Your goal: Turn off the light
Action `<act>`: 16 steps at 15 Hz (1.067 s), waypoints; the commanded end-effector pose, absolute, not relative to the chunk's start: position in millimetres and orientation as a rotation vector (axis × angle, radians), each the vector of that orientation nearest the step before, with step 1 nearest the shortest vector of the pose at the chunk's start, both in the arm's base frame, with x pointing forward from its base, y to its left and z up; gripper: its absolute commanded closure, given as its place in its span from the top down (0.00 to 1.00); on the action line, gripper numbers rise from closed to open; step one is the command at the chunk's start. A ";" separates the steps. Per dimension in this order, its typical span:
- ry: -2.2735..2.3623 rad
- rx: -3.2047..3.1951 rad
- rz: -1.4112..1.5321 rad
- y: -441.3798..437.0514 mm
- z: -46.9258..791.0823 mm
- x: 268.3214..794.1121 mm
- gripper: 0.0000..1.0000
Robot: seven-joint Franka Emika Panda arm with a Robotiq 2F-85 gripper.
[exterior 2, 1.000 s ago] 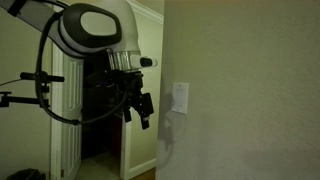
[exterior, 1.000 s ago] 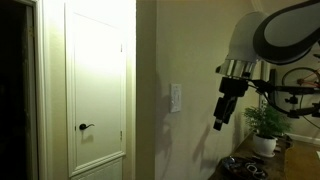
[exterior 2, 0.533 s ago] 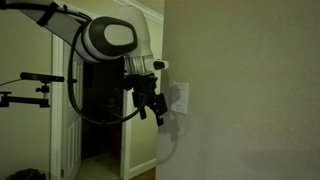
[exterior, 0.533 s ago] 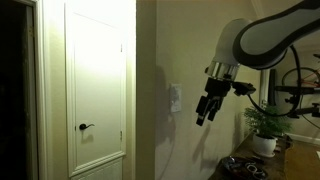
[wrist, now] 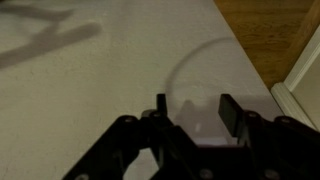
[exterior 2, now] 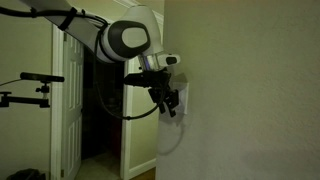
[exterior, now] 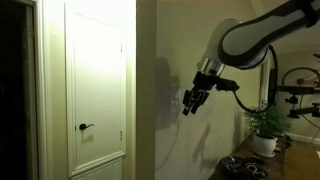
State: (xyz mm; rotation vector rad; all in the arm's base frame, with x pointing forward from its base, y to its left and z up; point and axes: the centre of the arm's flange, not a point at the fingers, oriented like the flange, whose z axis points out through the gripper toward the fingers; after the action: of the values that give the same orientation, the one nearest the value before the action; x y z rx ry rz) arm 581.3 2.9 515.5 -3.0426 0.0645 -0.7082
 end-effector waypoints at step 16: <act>0.254 -2.817 -1.057 -4.3 534.9 604.6 0.04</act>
State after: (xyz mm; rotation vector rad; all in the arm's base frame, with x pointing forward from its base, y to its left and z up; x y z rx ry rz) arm 598.0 -4.8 538.3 -2.8683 0.2014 -1.0113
